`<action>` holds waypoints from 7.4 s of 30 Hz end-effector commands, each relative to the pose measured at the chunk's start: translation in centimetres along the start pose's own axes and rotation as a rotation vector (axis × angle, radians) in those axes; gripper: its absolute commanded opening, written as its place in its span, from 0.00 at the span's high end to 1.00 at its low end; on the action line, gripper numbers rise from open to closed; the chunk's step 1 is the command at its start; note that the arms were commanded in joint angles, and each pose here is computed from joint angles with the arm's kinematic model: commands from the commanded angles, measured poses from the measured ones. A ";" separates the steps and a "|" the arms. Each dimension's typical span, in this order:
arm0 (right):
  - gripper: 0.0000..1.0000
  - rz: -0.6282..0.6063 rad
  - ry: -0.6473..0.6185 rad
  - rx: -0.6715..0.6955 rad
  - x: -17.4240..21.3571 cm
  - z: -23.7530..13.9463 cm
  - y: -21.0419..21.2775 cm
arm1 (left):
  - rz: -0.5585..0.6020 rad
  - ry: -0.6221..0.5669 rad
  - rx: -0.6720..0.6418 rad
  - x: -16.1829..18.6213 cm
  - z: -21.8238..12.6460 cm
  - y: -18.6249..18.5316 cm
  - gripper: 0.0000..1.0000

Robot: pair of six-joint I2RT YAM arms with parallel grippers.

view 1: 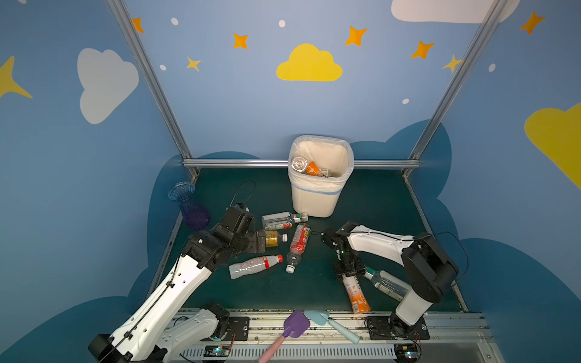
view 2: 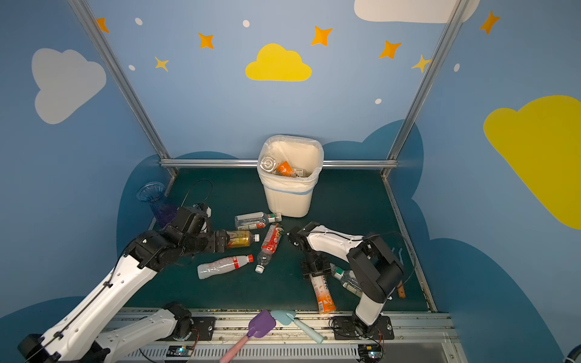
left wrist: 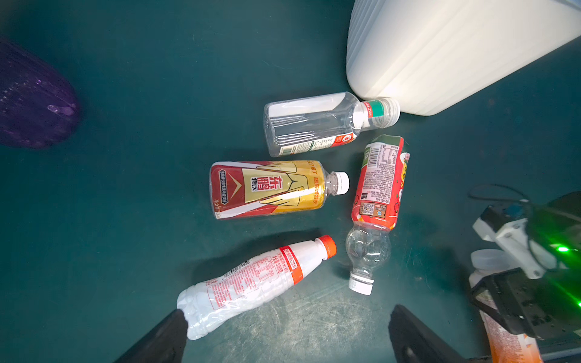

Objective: Throw the plastic bottles in the bin
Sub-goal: 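Lift the milk-tea bottle with the right gripper and drop it into the bin, then reach the left gripper across toward the clear green-cap bottle while the right gripper withdraws, then close the left gripper around the clear green-cap bottle, then lift the green-cap bottle with the left gripper and drop it into the bin, then draw the left gripper back while the right gripper reaches the white orange-cap bottle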

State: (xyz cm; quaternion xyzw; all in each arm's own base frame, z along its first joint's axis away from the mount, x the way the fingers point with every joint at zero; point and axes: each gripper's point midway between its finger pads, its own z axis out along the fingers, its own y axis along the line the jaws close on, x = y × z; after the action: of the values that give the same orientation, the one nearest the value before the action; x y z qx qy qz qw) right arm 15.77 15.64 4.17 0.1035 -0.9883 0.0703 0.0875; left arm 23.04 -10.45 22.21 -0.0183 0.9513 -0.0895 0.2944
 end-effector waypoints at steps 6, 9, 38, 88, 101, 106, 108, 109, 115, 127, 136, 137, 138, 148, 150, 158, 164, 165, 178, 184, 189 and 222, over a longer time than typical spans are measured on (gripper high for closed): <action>0.58 0.119 -0.302 -0.157 -0.4 -10.0 -1.7 | 0.013 -0.001 0.004 -0.4 -0.2 -0.2 0.00; 0.57 0.139 -0.532 -0.225 -1.7 -17.1 -2.6 | 0.014 -0.003 0.008 -0.9 -0.2 -0.4 0.00; 0.11 0.314 -1.248 -0.183 -9.1 -39.7 -15.9 | 0.129 0.081 0.124 0.2 1.0 -6.8 0.00; 0.12 0.455 -0.698 -0.593 2.3 -21.9 -14.6 | 1.228 0.342 0.678 15.4 12.5 -38.2 0.21; 0.12 0.503 -0.783 -0.655 2.1 -24.5 -14.8 | 1.248 0.286 0.797 17.2 12.4 -44.0 0.20; 0.12 0.516 -0.829 -0.703 1.9 -26.2 -14.8 | 1.244 0.293 0.823 18.2 13.4 -45.0 0.20; 0.12 0.515 -0.836 -0.703 2.0 -26.4 -14.8 | 1.240 0.286 0.825 18.2 13.8 -45.3 0.20; 0.12 0.516 -0.836 -0.704 2.0 -26.4 -14.8 | 1.239 0.283 0.825 18.3 14.0 -45.5 0.20; 0.12 0.514 -0.822 -0.714 2.2 -26.3 -14.5 | 1.249 0.308 0.838 19.3 15.0 -45.8 0.20; 0.12 0.510 -0.822 -0.715 2.5 -26.7 -14.2 | 1.302 0.366 0.830 21.3 16.2 -44.8 0.19; 0.12 0.579 -0.908 -0.578 3.7 -28.6 -16.5 | 1.317 0.374 0.806 22.0 17.1 -44.5 0.19; 0.12 0.587 -0.912 -0.552 4.0 -28.7 -16.9 | 1.319 0.373 0.801 22.0 17.2 -44.5 0.19; 0.12 0.597 -0.918 -0.526 4.3 -28.7 -17.2 | 1.320 0.372 0.795 22.0 17.3 -44.4 0.20; 0.11 0.626 -0.979 -0.394 5.9 -29.9 -18.9 | 1.306 0.371 0.757 21.6 18.4 -43.9 0.38; 0.11 0.626 -0.984 -0.399 5.9 -29.8 -18.8 | 1.290 0.363 0.732 21.1 18.9 -43.8 0.41; 0.11 0.648 -1.026 -0.415 6.3 -29.8 -18.6 | 1.227 0.348 0.666 18.0 19.7 -42.7 0.51; 0.12 0.668 -1.038 -0.410 6.5 -29.6 -18.8 | 1.131 0.331 0.646 14.5 18.7 -41.3 0.54; 0.12 0.672 -1.042 -0.406 6.5 -29.6 -18.9 | 1.115 0.320 0.645 13.8 18.5 -41.1 0.54; 0.11 0.702 -1.094 -0.381 5.8 -30.6 -20.1 | 1.008 0.041 0.518 0.4 11.5 -38.6 0.54; 0.12 0.690 -1.111 -0.433 4.7 -31.5 -19.9 | 0.763 -0.340 0.489 -15.7 3.8 -37.2 0.53; 0.12 0.675 -1.095 -0.492 3.4 -31.6 -19.4 | 0.512 -0.687 0.480 -28.5 0.5 -34.1 0.49; 0.12 0.485 -0.886 -0.698 0.6 -26.4 -13.6 | 0.109 -0.184 0.146 -19.1 -2.2 -11.1 0.00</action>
State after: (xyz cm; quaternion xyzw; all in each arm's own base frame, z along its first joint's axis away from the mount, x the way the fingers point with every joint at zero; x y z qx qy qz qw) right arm 23.23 5.38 32.17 -0.1626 -0.8841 -0.2836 -0.3338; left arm 38.97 -21.43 41.87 0.0936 0.8678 -0.1478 0.4652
